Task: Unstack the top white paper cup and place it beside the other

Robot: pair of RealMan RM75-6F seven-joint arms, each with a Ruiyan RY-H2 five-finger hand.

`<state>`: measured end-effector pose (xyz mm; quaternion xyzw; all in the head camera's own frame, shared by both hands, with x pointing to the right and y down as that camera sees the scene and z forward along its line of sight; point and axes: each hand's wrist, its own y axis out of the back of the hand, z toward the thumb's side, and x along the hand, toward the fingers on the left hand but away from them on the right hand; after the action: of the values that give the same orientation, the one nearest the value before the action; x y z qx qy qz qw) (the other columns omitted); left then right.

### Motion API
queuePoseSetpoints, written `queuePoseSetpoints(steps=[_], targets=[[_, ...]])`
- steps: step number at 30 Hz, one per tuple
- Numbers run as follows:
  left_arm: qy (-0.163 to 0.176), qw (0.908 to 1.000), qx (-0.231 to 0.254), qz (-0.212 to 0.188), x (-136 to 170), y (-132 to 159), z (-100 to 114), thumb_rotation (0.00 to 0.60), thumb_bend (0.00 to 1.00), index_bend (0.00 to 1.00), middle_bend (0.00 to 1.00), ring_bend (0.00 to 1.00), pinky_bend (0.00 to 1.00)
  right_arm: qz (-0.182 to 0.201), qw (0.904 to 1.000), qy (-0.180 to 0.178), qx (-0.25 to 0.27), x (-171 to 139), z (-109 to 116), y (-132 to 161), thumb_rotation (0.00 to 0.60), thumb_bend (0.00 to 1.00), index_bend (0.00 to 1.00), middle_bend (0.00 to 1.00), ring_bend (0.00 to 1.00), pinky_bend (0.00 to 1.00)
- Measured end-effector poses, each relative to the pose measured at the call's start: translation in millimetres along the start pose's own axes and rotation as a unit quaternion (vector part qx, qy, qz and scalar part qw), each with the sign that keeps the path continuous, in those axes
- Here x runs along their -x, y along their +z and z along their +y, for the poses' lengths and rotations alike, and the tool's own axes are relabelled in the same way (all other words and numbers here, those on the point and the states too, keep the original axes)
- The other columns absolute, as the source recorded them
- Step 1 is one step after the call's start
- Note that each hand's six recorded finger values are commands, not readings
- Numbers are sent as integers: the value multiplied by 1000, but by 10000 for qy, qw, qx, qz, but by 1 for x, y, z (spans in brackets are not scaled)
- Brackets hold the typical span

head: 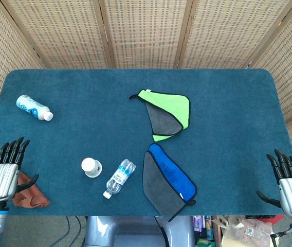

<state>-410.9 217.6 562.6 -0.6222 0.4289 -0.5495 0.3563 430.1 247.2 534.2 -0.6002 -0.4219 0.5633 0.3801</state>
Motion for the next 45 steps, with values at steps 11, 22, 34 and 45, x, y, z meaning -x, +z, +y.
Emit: queuePoseSetpoints(steps=[11, 22, 34, 45], targets=[[19, 10000, 23, -48, 2, 2, 1, 600, 239, 0, 0, 0, 0, 6, 10000, -59, 45, -2, 3, 0, 600, 118, 0, 0, 0, 0], [-16, 9998, 118, -143, 0, 8, 3, 600, 240, 0, 0, 0, 0, -40, 10000, -28, 30, -1, 2, -2, 600, 118, 0, 0, 0, 0], [-401, 9973, -202, -576, -17, 33, 10, 600, 240, 7, 0, 0, 0, -47, 10000, -26, 47, 0, 2, -3, 600, 118, 0, 0, 0, 0], [-1191, 9869, -584, -919, -47, 67, 17, 600, 240, 218, 0, 0, 0, -46, 10000, -27, 68, -1, 3, -3, 600, 118, 0, 0, 0, 0]])
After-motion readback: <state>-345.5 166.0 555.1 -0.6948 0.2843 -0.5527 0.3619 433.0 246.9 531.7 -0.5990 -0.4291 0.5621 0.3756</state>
